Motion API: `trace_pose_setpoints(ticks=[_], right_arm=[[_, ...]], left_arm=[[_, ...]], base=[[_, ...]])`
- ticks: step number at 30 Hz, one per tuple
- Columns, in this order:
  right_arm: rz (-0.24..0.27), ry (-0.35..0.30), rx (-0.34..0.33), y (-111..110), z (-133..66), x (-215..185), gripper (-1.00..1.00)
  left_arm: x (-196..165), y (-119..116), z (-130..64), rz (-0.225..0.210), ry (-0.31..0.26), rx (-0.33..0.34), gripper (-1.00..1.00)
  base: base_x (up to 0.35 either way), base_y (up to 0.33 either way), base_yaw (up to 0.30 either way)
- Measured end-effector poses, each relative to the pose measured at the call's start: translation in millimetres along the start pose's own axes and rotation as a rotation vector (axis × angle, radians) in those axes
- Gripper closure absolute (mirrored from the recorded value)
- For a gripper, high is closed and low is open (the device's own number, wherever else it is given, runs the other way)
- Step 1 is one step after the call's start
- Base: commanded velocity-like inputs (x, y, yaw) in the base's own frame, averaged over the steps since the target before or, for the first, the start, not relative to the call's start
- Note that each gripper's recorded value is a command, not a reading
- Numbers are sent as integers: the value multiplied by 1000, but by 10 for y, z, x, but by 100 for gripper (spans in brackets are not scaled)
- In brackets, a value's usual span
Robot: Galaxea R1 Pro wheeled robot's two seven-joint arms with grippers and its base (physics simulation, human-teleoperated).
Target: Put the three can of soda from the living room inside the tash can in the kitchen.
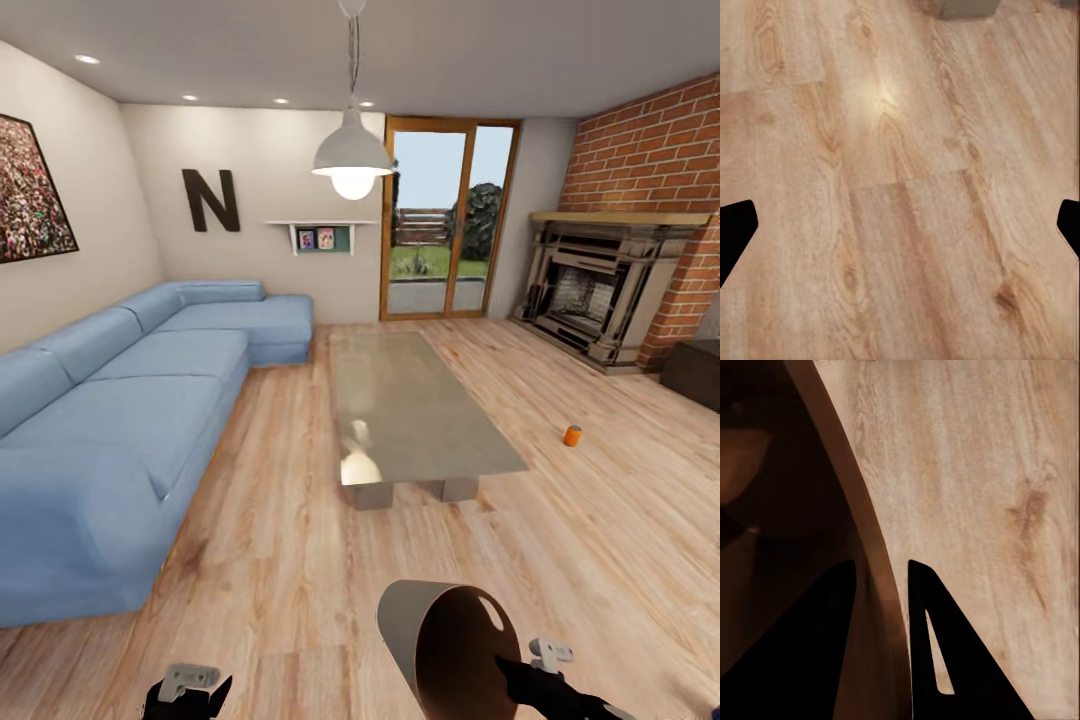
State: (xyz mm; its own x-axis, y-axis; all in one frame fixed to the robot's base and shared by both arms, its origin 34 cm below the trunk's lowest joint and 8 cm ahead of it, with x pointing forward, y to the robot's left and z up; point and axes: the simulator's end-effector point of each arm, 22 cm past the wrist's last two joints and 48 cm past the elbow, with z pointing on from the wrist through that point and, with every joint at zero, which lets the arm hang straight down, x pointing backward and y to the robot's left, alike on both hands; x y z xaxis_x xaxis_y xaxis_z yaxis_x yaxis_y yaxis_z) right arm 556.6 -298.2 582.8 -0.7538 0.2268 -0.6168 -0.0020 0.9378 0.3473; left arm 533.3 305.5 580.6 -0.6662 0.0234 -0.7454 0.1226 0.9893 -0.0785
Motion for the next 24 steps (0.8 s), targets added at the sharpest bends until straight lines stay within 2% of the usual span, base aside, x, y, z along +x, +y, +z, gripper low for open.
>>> trace_pose_setpoints(ticks=[10,24], right_arm=[[-3,-7,0,1,0,-13,100],[2,2,2,-10,-3,5,100]], left_arm=[[6,1,-1,0,1,0,-100],[3,0,0,0,1,0,-100]], base=[[0,-288,-19],[0,-285,-217]])
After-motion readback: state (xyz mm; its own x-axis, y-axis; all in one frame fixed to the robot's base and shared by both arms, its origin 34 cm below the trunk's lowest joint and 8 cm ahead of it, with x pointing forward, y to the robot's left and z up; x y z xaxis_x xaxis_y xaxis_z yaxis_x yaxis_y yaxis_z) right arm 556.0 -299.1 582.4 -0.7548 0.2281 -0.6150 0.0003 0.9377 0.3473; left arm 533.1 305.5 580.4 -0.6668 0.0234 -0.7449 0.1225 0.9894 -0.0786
